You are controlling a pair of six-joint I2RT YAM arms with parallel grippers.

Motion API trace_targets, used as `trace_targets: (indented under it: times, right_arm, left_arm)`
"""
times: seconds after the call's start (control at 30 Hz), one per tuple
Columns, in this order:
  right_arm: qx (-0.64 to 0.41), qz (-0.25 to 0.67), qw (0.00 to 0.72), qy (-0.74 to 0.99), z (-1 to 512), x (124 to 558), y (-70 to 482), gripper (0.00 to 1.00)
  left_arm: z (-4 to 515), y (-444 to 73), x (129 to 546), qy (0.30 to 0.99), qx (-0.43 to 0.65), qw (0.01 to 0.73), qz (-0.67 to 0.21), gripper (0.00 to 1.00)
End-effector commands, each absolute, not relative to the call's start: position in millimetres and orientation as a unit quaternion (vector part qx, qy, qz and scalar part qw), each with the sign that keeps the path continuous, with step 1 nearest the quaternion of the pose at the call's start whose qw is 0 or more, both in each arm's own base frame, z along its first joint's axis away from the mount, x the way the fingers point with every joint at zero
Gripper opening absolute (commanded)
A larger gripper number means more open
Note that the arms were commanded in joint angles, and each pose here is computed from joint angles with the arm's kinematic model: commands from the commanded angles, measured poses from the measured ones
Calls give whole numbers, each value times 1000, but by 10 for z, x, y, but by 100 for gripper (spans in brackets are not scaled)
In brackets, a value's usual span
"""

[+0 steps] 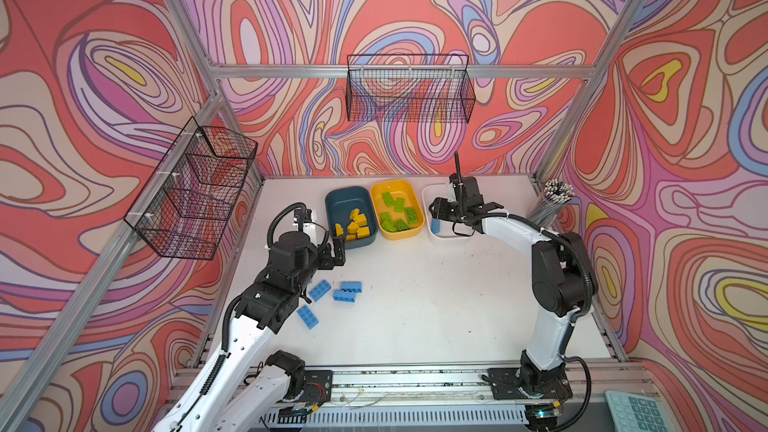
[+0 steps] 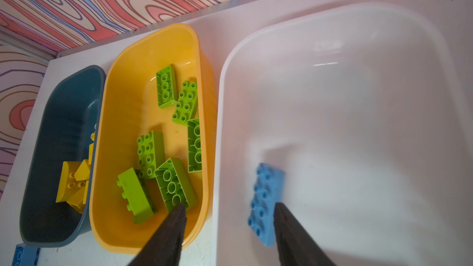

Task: Sort the legos into containers by color
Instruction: 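Open the right gripper to drop the blue brick into the white bin, then hold the right gripper by the white bin while the left gripper reaches blue bricks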

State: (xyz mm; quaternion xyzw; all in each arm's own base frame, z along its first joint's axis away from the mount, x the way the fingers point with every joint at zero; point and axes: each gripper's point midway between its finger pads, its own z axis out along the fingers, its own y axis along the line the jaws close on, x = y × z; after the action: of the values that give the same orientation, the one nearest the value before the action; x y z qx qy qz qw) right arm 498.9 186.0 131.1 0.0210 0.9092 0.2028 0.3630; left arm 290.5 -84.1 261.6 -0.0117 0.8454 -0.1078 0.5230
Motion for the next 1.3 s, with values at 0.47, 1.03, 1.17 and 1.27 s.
trace_targets:
  times: [0.47, 1.03, 1.17, 1.27]
  right_arm:
    - [11, 316, 456, 832, 2036, 4287, 1853, 70]
    - [10, 350, 451, 821, 1722, 3883, 1867, 76]
    - [11, 359, 448, 818, 1680, 3880, 1887, 76]
    - [12, 361, 450, 817, 1676, 3881, 1890, 76]
  left_arm:
    - [1753, -938, 2462, 953, -21, 287, -96, 90]
    - [857, -1057, 2345, 986, -40, 145, -69, 85]
    - [738, -1099, 2371, 990, -34, 129, -56, 86]
    - [650, -1085, 2389, 992, -32, 115, -38, 93]
